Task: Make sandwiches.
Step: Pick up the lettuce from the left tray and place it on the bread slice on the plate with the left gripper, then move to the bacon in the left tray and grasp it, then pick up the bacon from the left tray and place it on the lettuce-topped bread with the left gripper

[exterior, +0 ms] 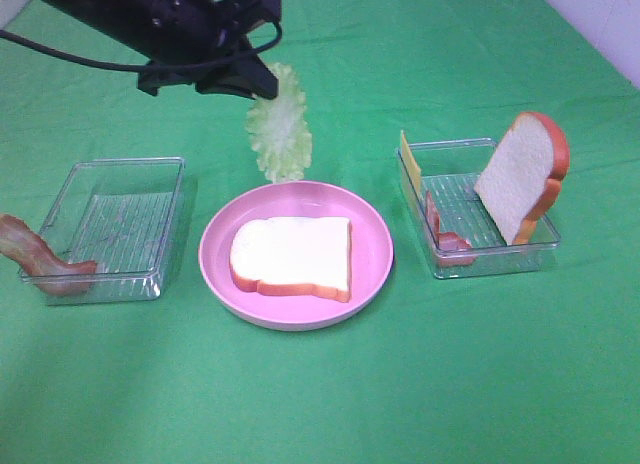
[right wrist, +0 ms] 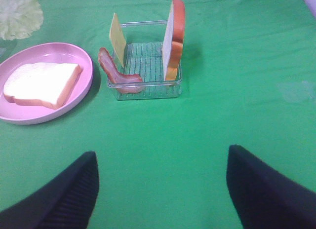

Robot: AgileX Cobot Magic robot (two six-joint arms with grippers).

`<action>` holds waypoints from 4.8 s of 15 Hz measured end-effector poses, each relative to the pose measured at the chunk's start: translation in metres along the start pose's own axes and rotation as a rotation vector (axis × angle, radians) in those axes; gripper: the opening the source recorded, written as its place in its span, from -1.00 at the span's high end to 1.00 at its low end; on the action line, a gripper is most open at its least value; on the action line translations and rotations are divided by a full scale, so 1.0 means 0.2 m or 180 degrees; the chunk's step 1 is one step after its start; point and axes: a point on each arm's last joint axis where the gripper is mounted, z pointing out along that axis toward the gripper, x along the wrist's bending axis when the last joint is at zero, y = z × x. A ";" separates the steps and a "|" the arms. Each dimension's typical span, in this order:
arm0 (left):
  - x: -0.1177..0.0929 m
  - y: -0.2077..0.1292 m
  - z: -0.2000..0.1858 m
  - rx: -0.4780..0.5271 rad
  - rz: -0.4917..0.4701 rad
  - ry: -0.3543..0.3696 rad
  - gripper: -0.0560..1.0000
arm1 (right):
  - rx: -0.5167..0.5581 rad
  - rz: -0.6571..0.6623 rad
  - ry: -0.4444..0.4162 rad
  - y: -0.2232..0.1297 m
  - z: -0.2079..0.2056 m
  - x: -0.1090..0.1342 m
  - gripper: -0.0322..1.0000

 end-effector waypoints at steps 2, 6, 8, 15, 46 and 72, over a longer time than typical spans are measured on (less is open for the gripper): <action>-0.07 -0.09 0.13 0.0147 0.0065 -0.0049 0.89 | 0.0000 0.0000 0.0000 0.00 0.00 0.00 -0.39; -0.03 -0.20 0.31 0.0443 0.0103 0.0037 0.89 | 0.0000 0.0000 0.0000 0.00 0.00 0.00 -0.39; 0.02 -0.23 0.35 0.0556 0.0244 0.0193 0.89 | 0.0000 0.0000 0.0000 0.00 0.00 0.00 -0.39; 0.11 -0.29 0.39 0.0835 0.0012 0.0546 0.31 | -0.0003 0.0007 0.0017 0.00 0.00 0.00 -0.39; 0.64 -0.34 -0.52 0.1648 -0.0611 0.2638 -0.55 | -0.0003 0.0009 0.0020 0.00 0.00 0.00 -0.39; 0.51 -0.16 -0.50 0.0571 -0.0472 0.1884 0.89 | -0.0003 0.0009 0.0020 0.00 0.00 0.00 -0.39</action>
